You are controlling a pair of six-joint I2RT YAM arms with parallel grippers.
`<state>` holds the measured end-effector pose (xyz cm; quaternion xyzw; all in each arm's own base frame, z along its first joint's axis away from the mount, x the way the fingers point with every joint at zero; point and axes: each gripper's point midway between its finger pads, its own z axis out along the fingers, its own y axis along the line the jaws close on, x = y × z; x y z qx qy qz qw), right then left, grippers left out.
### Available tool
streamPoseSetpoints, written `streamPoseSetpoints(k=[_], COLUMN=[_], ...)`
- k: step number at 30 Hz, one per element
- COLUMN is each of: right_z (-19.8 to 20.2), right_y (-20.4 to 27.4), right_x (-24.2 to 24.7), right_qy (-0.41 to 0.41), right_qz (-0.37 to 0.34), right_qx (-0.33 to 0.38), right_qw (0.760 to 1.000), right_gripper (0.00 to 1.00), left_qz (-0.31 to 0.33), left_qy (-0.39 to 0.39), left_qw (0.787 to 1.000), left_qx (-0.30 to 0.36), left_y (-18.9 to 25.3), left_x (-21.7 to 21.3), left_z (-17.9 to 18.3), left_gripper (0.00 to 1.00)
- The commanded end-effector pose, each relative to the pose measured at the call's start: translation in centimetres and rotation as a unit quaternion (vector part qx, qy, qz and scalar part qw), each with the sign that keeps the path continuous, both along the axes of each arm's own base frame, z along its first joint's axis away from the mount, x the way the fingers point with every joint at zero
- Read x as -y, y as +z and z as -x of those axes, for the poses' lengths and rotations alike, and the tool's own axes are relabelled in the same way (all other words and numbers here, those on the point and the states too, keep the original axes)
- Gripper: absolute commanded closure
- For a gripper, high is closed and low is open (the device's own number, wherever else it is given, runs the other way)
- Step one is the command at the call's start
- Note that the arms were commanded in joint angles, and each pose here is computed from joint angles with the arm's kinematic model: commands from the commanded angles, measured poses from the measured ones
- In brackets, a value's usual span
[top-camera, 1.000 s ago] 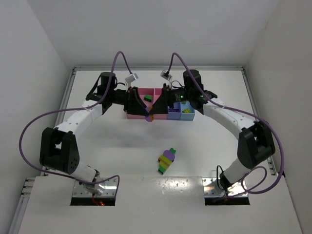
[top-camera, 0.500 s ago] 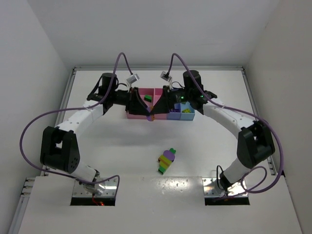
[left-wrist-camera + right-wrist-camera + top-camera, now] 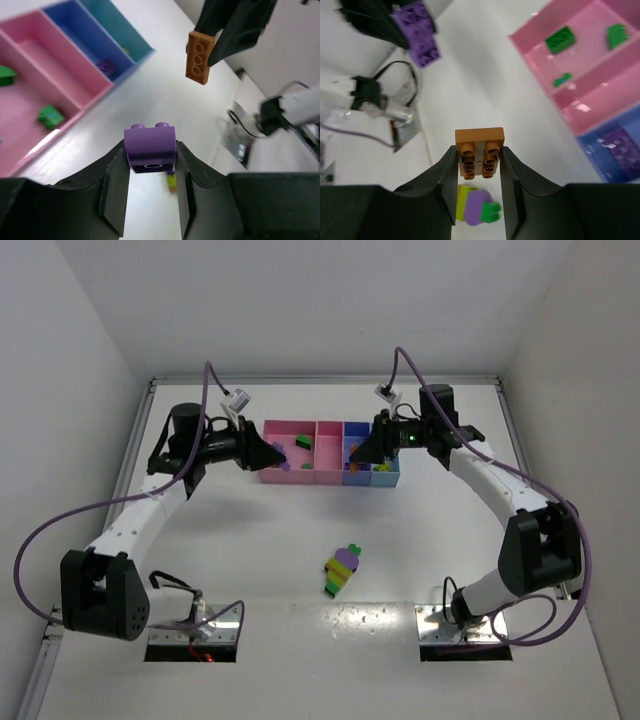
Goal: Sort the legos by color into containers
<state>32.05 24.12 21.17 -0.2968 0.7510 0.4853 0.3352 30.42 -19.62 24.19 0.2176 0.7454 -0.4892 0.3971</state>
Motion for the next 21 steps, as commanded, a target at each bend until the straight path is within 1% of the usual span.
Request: streamPoseSetpoints(k=[1,2,3,6,7,8,9,10,11,12,13,14,15,16,19,21], right_z=[-2.6,-3.5,-4.6,-7.1,-7.6,-8.8,-10.0,-10.8,-11.9,-12.8,-13.3,-14.4,-14.8,-15.5,-17.0,-17.3], right_y=[-0.8,-0.2,-0.4,-1.2,-2.0,-3.4,-3.3,-3.8,-3.2,-5.0,-5.5,-4.9,-5.5,-7.2,-7.8,-8.3], right_x=[2.5,2.7,2.8,2.5,2.1,1.7,1.3,1.0,0.5,0.2,0.1,-0.6,-0.7,-0.7,-1.3,-1.9], right_qy=[-0.06,-0.076,-0.098,-0.121,-0.123,-0.124,-0.128,-0.133,-0.131,-0.129,-0.131,-0.133,-0.132,-0.136,-0.132,-0.127], right_qz=[0.061,0.066,0.082,0.1,0.102,0.101,0.096,0.092,0.082,0.088,0.087,0.084,0.087,0.096,0.093,0.095], right_qx=[0.061,0.079,0.09,0.112,0.107,0.098,0.099,0.085,0.092,0.078,0.069,0.083,0.076,0.064,0.064,0.06], right_qw=[0.994,0.992,0.988,0.981,0.981,0.982,0.982,0.983,0.984,0.985,0.985,0.984,0.984,0.984,0.985,0.986], right_gripper=[1.0,1.0,1.0,1.0,1.0,1.0,1.0,1.0,1.0,1.0,1.0,1.0,1.0,1.0,1.0,1.0], left_qz=[-0.042,-0.055,-0.074,-0.099,-0.101,-0.102,-0.102,-0.104,-0.102,-0.104,-0.107,-0.109,-0.116,-0.117,-0.119,-0.121], left_qy=[0.111,0.13,0.174,0.214,0.214,0.213,0.213,0.213,0.207,0.207,0.21,0.215,0.218,0.224,0.223,0.223], left_qw=[0.991,0.988,0.979,0.969,0.969,0.969,0.969,0.969,0.97,0.971,0.969,0.968,0.966,0.965,0.965,0.965], left_qx=[0.063,0.068,0.077,0.073,0.069,0.076,0.076,0.072,0.072,0.068,0.071,0.07,0.07,0.069,0.071,0.067], left_y=[2.0,1.9,2.1,1.5,1.3,1.7,1.7,1.4,1.4,1.1,1.1,1.2,1.0,1.0,1.0,0.7], left_x=[-1.3,-1.6,-2.2,-3.3,-3.4,-3.4,-3.4,-3.3,-3.2,-3.2,-3.5,-3.7,-4.2,-4.6,-4.8,-4.7], left_z=[-2.1,-2.3,-2.8,-3.4,-3.3,-3.4,-3.4,-3.5,-3.4,-3.5,-3.7,-3.8,-3.9,-4.1,-4.4,-4.5], left_gripper=[1.0,1.0,1.0,1.0,1.0,1.0,1.0,1.0,1.0,1.0,1.0,1.0,1.0,1.0,1.0,1.0])
